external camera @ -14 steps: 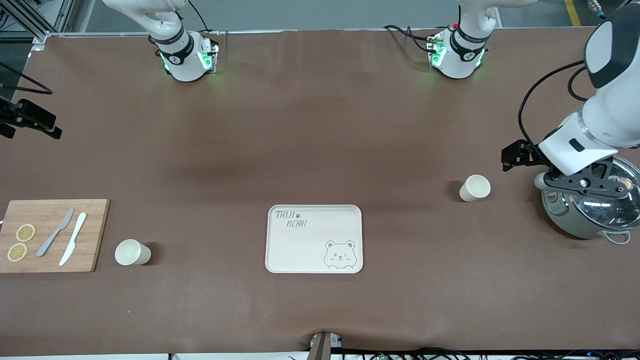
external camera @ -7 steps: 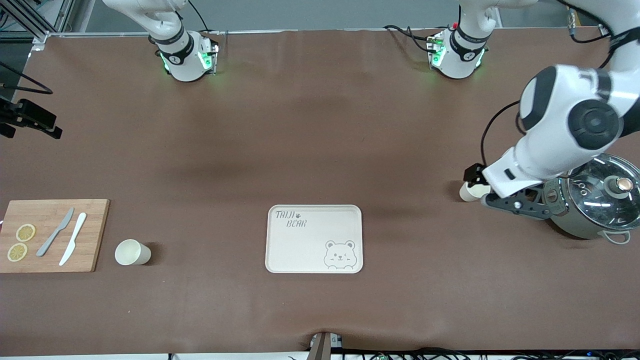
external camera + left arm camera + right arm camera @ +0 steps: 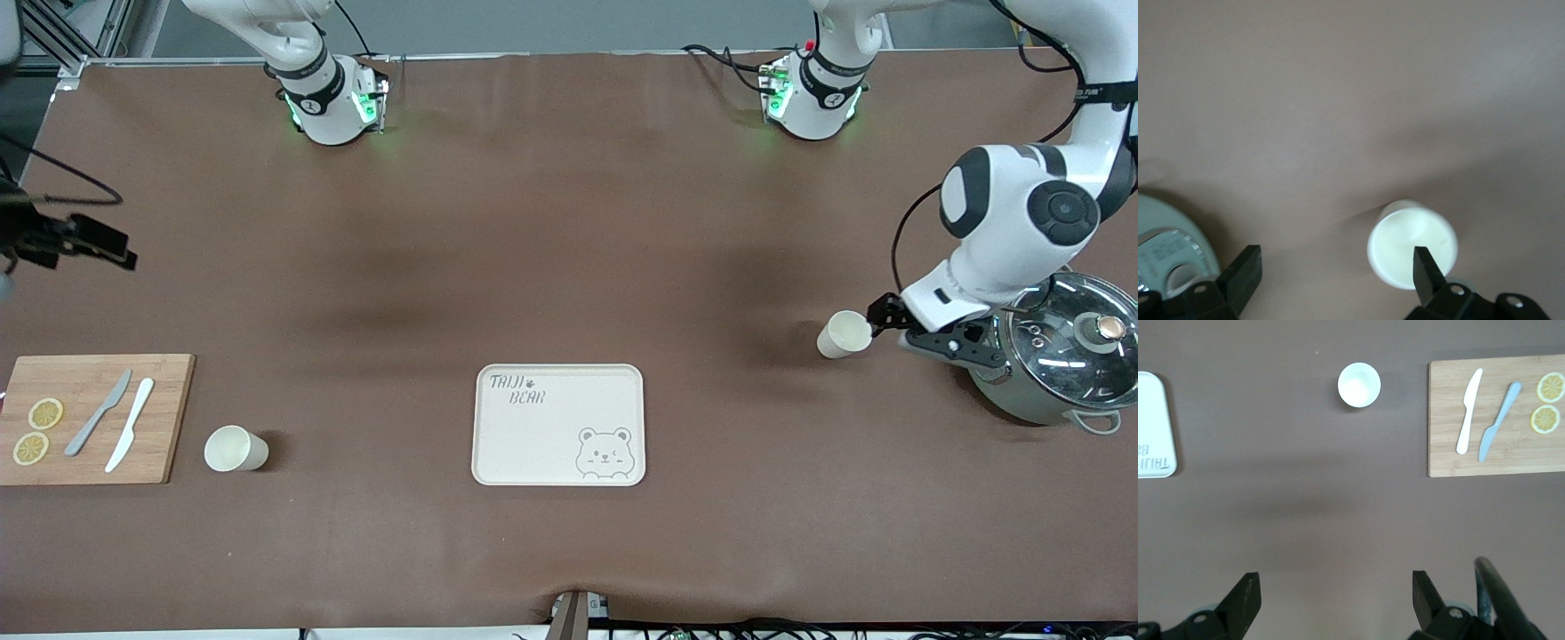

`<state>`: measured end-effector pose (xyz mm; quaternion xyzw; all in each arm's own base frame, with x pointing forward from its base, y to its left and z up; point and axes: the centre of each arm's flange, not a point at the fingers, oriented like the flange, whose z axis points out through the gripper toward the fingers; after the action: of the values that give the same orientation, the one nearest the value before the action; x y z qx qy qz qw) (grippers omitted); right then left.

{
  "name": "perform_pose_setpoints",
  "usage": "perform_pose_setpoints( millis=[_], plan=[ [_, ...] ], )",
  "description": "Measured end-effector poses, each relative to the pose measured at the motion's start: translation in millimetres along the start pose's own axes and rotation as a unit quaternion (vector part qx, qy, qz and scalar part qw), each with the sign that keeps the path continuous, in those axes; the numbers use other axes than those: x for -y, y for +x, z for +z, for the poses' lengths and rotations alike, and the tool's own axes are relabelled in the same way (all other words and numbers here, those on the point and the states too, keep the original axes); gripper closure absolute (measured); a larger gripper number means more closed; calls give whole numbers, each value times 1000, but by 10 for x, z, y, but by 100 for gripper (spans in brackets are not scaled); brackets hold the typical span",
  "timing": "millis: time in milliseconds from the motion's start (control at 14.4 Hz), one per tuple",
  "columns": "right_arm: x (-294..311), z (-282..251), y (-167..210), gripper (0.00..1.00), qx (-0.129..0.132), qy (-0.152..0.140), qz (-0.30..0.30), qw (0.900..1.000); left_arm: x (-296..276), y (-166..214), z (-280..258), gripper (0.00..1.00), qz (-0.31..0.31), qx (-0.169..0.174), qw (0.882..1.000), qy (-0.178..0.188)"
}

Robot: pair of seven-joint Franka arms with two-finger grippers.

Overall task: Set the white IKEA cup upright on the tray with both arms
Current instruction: 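Grasp the white cup with the left gripper while the right gripper grasps the other cup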

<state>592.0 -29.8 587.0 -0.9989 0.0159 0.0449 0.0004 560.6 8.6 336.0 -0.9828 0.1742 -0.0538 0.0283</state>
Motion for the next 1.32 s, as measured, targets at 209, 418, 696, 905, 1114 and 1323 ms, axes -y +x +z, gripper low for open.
perform_pose_setpoints(
  millis=[209,418,696,905,1114,1323],
  plan=[
    [0,549,361,0,18,-1,0,1000,-46,-181,164,0,5,-18,1000,5],
    [1,963,712,0,-9,-2,-1,1000,-150,-275,295,0,10,-24,1000,4],
    [82,1446,1131,0,-67,-4,-7,998,-193,-370,410,0,11,-37,999,6],
    [100,1822,1362,0,-98,-6,-9,995,-219,-421,557,0,10,-45,999,5],
    [92,2244,1510,0,-104,-7,-9,995,-247,-447,766,0,10,-51,999,2],
    [91,2655,1573,0,-87,-7,-9,996,-274,-474,979,0,9,-55,998,-2]
  ],
)
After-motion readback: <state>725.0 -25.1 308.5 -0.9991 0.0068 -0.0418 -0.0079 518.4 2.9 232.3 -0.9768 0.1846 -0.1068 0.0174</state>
